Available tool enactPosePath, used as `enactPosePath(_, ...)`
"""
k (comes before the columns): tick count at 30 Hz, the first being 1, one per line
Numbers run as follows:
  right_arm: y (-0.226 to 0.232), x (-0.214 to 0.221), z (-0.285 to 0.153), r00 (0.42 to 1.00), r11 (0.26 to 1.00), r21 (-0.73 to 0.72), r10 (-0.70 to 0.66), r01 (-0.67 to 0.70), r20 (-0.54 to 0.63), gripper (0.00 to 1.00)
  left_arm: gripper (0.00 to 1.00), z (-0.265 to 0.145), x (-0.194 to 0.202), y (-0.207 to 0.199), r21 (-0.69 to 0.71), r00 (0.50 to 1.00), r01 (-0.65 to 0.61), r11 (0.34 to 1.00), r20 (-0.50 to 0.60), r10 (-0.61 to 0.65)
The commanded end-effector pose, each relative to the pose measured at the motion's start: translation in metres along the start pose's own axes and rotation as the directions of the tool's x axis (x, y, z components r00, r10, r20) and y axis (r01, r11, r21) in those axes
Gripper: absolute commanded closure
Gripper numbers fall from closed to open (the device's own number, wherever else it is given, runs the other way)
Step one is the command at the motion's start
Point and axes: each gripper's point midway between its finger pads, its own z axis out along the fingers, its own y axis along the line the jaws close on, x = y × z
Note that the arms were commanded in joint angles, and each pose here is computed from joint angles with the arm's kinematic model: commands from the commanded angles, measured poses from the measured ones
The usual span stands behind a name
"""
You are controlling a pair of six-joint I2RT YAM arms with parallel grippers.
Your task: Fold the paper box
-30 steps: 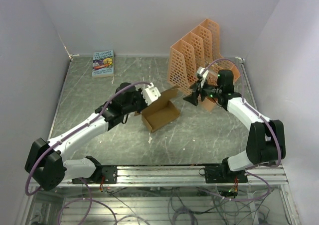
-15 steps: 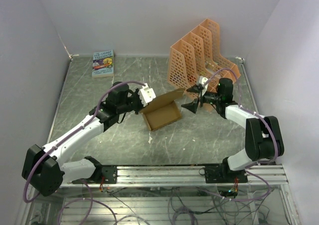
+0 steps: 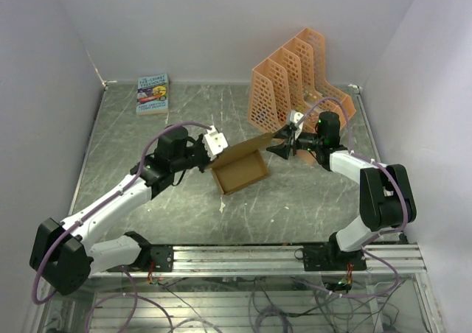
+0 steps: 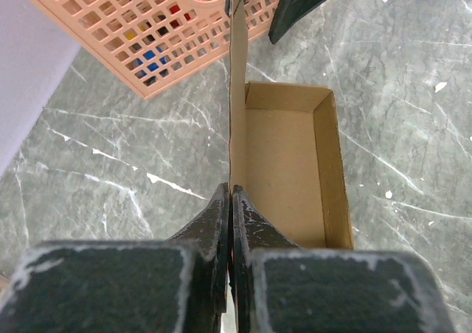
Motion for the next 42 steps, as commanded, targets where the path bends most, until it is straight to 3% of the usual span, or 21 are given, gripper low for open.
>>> enactPosePath(1, -0.003, 0.002, 0.000, 1.000, 0.999, 0.031, -0.012, 0.013, -0.027, 0.51, 0.93, -0.003, -0.013, 0.010, -0.057, 0.998, 0.018, 0.998, 0.060, -0.015)
enactPosePath(11, 0.010, -0.006, 0.003, 0.999, 1.000, 0.030, 0.004, -0.003, -0.036, 0.81, 0.93, -0.007, -0.017, 0.019, -0.136, 0.985, 0.156, 0.978, 0.095, -0.144)
enactPosePath(17, 0.023, -0.012, 0.014, 0.997, 0.999, 0.037, 0.006, -0.003, -0.078, 0.92, 0.93, -0.010, -0.013, 0.021, -0.174, 0.977, 0.205, 0.963, 0.102, -0.189)
enactPosePath(21, 0.022, -0.013, 0.027, 0.987, 0.988, 0.144, 0.076, -0.056, -0.141, 1.00, 0.93, -0.009, -0.009, 0.022, -0.185, 0.968, 0.244, 0.952, 0.100, -0.229)
enactPosePath(25, 0.026, -0.010, 0.042, 0.975, 0.965, 0.232, 0.160, -0.121, -0.156, 1.00, 0.93, -0.005, -0.007, 0.017, -0.173, 0.965, 0.258, 0.951, 0.099, -0.244)
enactPosePath(28, 0.035, -0.010, 0.051, 0.967, 0.959, 0.217, 0.215, -0.182, -0.139, 0.97, 0.93, -0.004, -0.006, 0.013, -0.159, 0.965, 0.259, 0.953, 0.095, -0.246)
enactPosePath(31, 0.046, -0.015, 0.057, 0.963, 0.963, 0.153, 0.242, -0.223, -0.120, 0.87, 0.93, -0.005, -0.003, 0.011, -0.157, 0.967, 0.251, 0.955, 0.082, -0.241)
enactPosePath(37, 0.067, -0.025, 0.055, 0.966, 0.973, 0.031, 0.229, -0.227, -0.119, 0.54, 0.93, -0.010, 0.003, 0.013, -0.181, 0.974, 0.227, 0.957, 0.048, -0.222)
enactPosePath(40, 0.069, -0.027, 0.052, 0.971, 0.978, 0.028, 0.207, -0.205, -0.117, 0.41, 0.93, -0.010, 0.003, 0.014, -0.186, 0.975, 0.221, 0.957, 0.045, -0.217)
enactPosePath(42, 0.069, -0.027, 0.051, 0.970, 0.977, 0.016, 0.214, -0.214, -0.113, 0.38, 0.93, -0.010, 0.003, 0.014, -0.184, 0.976, 0.218, 0.959, 0.045, -0.213)
